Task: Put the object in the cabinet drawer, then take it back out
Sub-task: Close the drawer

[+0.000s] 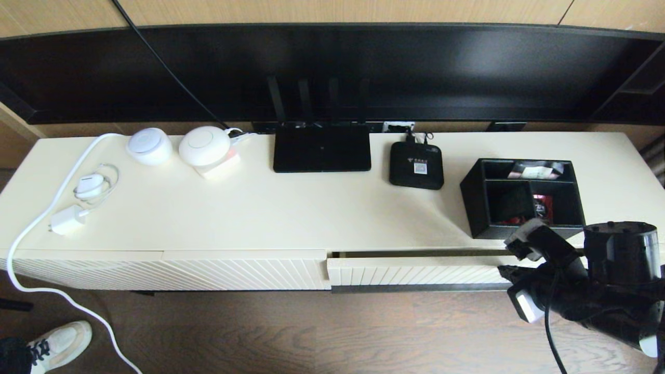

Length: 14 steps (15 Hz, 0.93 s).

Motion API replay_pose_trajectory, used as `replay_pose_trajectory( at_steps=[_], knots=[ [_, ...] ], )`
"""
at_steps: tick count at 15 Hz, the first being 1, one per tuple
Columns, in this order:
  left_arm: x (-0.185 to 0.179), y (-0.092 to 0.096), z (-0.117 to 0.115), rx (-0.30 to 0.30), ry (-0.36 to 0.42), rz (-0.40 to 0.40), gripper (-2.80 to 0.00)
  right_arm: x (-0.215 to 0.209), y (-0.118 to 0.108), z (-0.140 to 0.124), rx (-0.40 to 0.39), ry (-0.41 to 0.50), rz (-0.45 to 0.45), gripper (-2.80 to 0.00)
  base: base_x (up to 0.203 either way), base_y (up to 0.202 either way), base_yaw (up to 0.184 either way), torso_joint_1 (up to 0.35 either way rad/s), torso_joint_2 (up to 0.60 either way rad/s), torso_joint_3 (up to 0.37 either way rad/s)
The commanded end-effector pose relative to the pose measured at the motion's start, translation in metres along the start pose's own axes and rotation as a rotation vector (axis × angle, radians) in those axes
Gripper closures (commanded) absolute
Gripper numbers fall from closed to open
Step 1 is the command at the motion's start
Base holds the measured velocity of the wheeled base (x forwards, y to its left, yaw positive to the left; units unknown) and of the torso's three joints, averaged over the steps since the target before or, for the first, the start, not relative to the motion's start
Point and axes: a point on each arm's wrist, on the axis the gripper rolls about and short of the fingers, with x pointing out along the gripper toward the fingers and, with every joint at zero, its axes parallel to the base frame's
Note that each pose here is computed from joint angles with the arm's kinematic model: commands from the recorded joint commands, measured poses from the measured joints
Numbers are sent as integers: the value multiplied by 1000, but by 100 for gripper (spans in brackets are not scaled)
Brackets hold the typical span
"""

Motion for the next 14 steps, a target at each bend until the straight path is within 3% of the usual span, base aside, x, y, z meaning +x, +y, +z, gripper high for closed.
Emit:
replay_pose_trajectory(
  at_steps=[1, 10, 12, 14],
  knots=[
    [0, 0, 0, 0, 0, 0, 0, 1, -2, 4, 3, -30, -12, 0, 0, 0, 0, 0, 0, 0],
    [0, 0, 0, 0, 2, 0, 0, -9, -8, 5, 12, -46, -37, 0, 0, 0, 0, 0, 0, 0],
    [0, 0, 0, 0, 0, 0, 0, -27, -11, 5, -2, -77, -42, 0, 0, 0, 0, 0, 0, 0],
    [0, 0, 0, 0, -1, 0, 0, -41, -10, -1, -41, -37, -22, 0, 0, 0, 0, 0, 0, 0]
  ],
)
